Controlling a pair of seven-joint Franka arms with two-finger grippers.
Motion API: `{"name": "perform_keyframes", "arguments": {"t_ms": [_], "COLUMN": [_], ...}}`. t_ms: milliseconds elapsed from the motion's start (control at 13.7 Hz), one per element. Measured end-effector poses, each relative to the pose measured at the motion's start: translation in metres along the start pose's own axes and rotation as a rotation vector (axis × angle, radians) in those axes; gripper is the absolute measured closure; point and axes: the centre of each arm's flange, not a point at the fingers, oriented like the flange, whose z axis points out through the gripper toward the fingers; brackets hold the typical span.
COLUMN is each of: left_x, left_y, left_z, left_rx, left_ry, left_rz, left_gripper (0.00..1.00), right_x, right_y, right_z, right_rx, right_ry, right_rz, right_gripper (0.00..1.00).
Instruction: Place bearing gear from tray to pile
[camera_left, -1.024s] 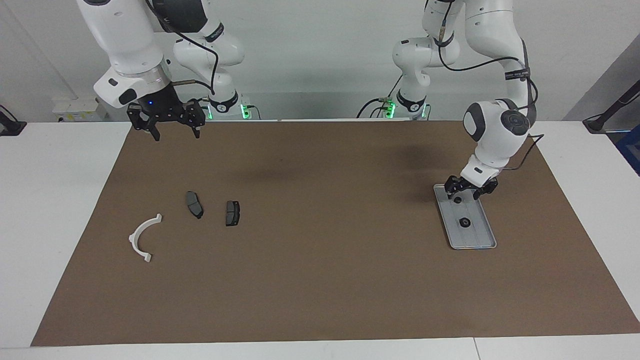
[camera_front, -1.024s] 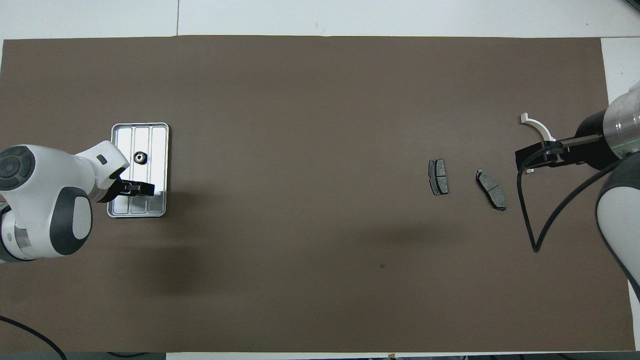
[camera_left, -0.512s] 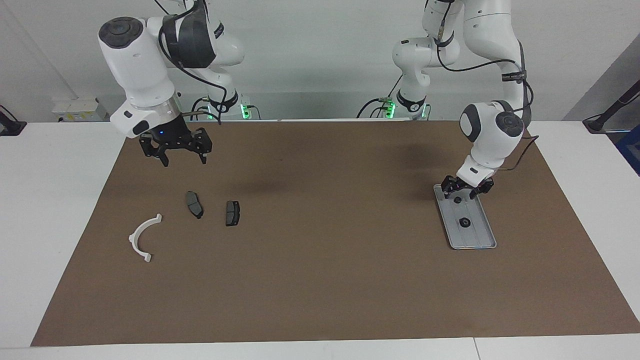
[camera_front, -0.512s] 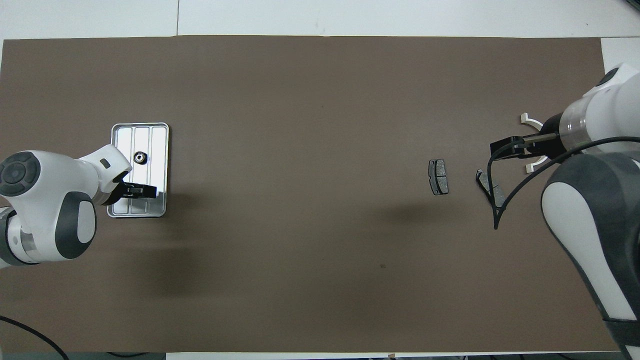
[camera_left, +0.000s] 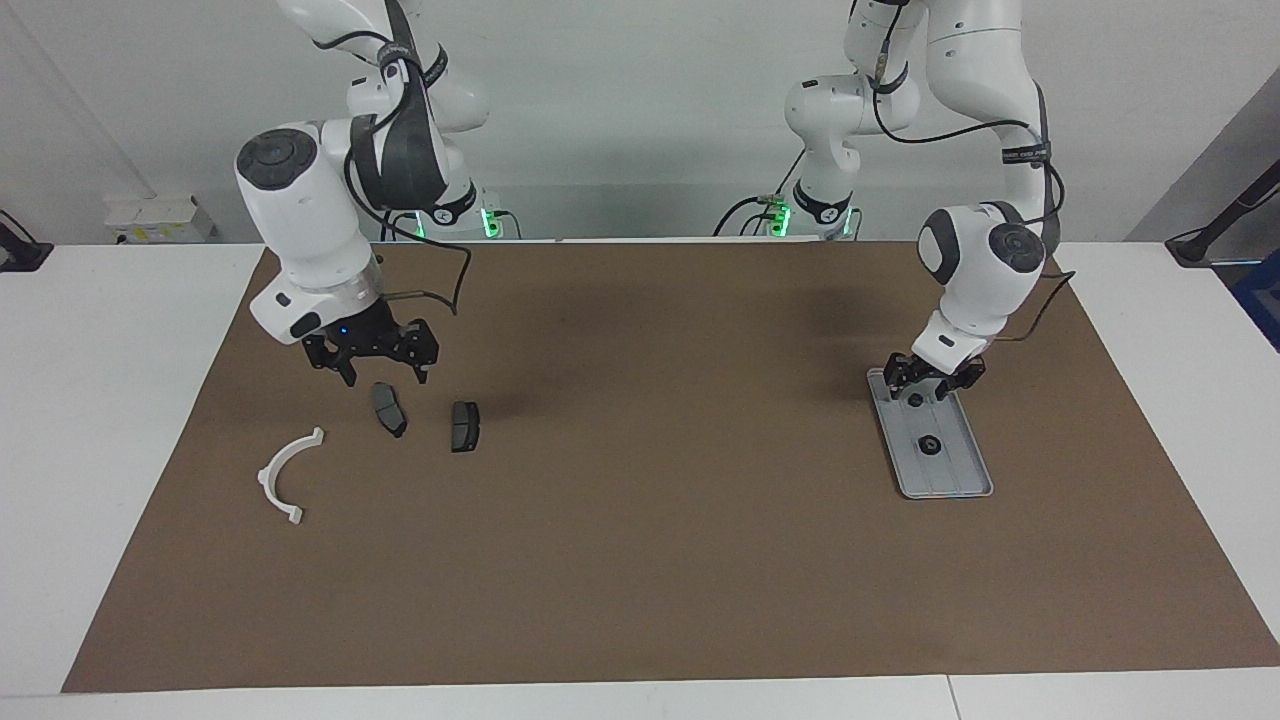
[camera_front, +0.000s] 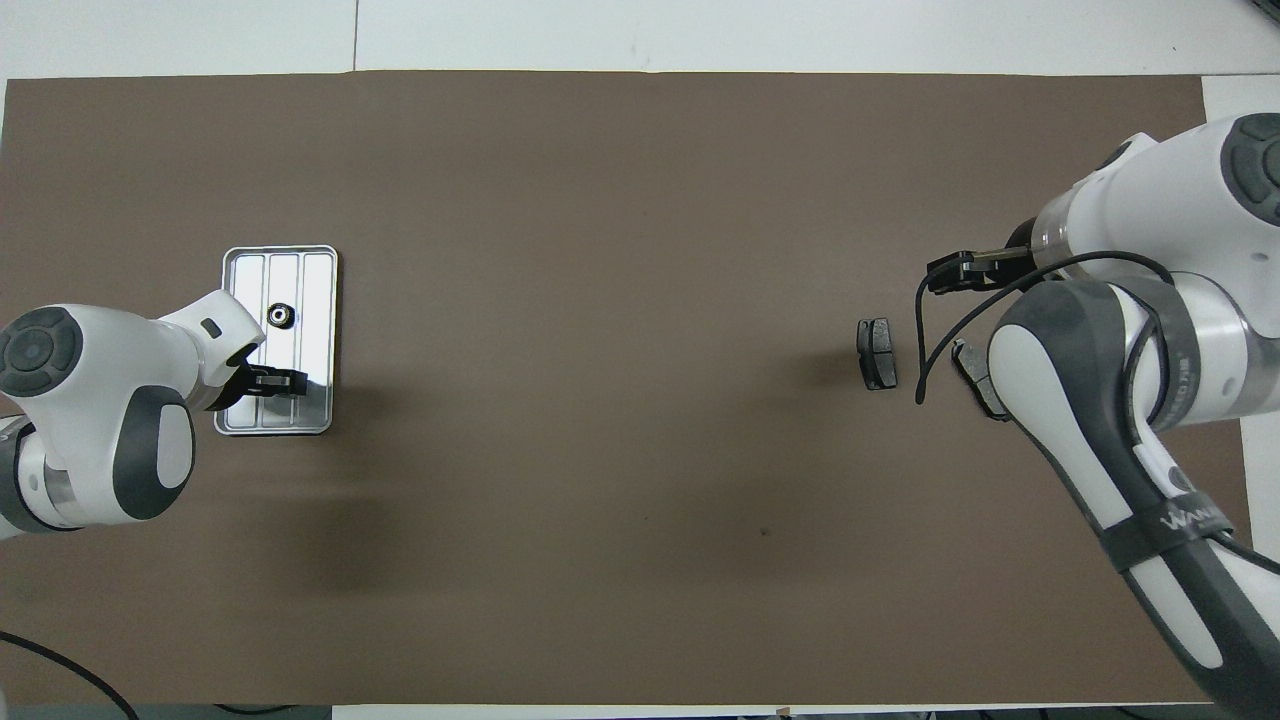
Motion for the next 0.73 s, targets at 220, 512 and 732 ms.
{"name": "perform_keyframes", "arguments": {"t_ms": [220,512,732], "left_x": [0.0,0.002,0.021], "left_y": [0.001,0.001,0.0], "left_z": [0.0,-0.003,-0.031], "left_rx": [0.0,0.0,-0.014], "left_ry": [0.001,0.005,-0.008], "left_rz": [-0.015,-0.02,-0.042], "left_gripper": [0.68,0.77,0.77], "right_x": [0.003,0.003,0.003], "right_y": [0.0,0.002,0.004], "right_z": [0.011,0.011,0.012], "right_rx": [0.0,-0.001,-0.001], "right_ry": [-0.007,-0.007,-0.007], "right_rz": [0.001,0.004,0.007], "right_gripper": [0.0,0.0,0.0]}}
